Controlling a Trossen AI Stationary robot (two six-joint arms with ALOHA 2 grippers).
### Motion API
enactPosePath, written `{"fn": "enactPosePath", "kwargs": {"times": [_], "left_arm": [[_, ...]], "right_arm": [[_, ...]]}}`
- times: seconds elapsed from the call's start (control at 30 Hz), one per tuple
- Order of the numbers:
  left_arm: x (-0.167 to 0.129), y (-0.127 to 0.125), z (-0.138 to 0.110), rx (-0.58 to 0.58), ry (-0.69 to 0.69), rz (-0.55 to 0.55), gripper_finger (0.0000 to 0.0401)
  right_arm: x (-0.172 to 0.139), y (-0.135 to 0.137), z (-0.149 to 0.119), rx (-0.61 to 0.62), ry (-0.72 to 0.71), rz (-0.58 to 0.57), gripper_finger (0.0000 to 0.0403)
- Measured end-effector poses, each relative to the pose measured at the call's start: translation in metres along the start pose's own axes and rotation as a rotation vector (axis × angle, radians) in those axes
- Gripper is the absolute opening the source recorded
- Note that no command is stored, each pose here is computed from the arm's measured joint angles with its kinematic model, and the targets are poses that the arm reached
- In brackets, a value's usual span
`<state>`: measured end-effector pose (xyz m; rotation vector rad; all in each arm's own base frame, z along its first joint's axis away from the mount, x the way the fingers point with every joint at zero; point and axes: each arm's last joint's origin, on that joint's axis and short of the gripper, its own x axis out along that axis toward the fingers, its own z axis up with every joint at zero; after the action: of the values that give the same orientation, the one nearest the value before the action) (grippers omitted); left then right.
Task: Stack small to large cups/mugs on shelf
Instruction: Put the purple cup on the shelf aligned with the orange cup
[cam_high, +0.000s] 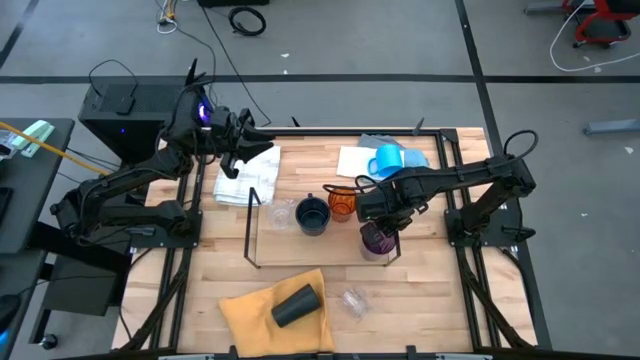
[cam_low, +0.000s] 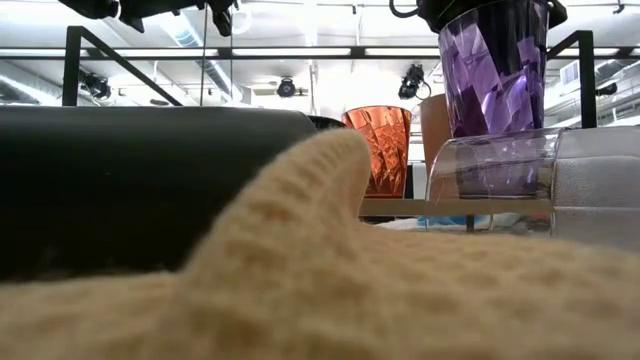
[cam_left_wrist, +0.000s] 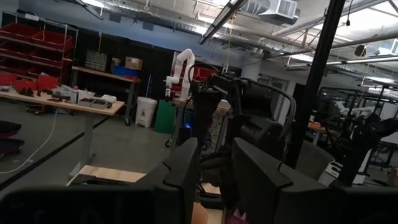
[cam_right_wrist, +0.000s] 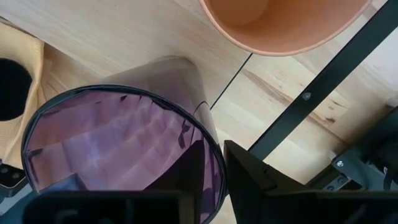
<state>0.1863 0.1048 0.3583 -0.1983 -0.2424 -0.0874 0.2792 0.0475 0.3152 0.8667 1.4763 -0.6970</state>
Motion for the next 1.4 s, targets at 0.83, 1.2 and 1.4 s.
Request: {"fn": "enactPosePath", "kwargs": {"times": [0.83, 1.2, 1.4], "left_arm": [[0.000, 0.000, 0.000, 0.002, -0.001, 0.000, 0.0107], [0.000, 0.000, 0.000, 0.009, -0.001, 0.000, 0.0107], [0.000, 0.000, 0.000, 0.007, -0.001, -0.001, 0.0107]], "right_arm": [[-0.011, -0.001, 0.010, -0.008, -0.036, 0.040, 0.0068], [-0.013, -0.001, 0.010, -0.033, -0.031, 0.047, 0.0071], [-0.013, -0.001, 0.010, -0.046, -0.026, 0.050, 0.0098]]}}
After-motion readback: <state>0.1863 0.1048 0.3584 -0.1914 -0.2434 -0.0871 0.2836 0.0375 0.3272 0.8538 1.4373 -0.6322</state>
